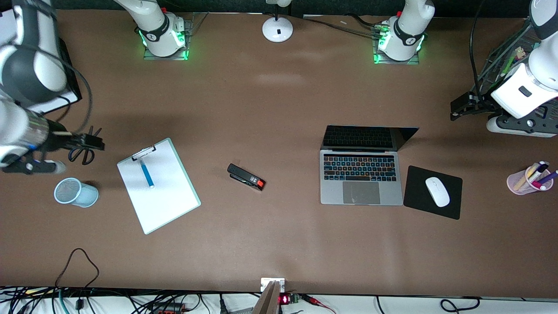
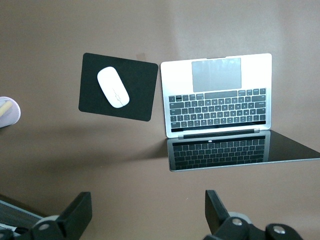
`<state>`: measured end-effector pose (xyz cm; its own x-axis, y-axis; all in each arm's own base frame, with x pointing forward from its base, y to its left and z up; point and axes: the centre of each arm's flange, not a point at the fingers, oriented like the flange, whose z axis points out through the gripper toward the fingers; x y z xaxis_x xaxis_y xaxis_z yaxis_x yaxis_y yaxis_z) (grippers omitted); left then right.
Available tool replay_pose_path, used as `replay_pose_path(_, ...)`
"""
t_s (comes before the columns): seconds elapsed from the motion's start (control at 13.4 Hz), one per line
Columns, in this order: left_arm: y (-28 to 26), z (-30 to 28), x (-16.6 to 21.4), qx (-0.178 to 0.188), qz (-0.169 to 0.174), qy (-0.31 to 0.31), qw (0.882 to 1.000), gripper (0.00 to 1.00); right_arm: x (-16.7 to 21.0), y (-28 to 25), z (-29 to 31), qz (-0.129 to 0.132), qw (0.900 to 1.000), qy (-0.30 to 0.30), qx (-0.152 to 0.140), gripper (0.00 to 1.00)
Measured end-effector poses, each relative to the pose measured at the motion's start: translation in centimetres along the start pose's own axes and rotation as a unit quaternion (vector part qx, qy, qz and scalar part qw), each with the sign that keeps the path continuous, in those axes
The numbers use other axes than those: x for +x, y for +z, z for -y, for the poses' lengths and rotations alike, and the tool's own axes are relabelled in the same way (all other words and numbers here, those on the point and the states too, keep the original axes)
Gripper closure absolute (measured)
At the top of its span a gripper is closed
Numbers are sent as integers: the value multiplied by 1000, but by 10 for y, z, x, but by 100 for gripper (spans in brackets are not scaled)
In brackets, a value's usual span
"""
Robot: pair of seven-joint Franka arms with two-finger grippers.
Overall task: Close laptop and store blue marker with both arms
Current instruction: 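Grasp the blue marker with the right gripper while the left gripper approaches the laptop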
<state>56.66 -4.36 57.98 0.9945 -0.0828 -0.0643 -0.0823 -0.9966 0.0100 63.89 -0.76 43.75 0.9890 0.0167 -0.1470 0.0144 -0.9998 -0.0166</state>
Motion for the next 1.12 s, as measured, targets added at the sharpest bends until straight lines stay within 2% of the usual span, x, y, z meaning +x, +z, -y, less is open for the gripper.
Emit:
replay_pose_path(0.37,12,-3,-9,-1,55,3,998,0,37,71,23,-7,999,-36,-13,0)
replay_pose_path(0.74,27,-17,-16,0,106,15,994,0,56,120,41,-13,997,-78,-23,0)
replay_pose_path(0.82,29,-23,-17,1,112,20,994,9,59,129,40,-16,996,-87,-25,0)
replay_pose_path(1.12,31,-33,-20,2,126,29,992,55,59,162,36,-24,991,-125,-30,0)
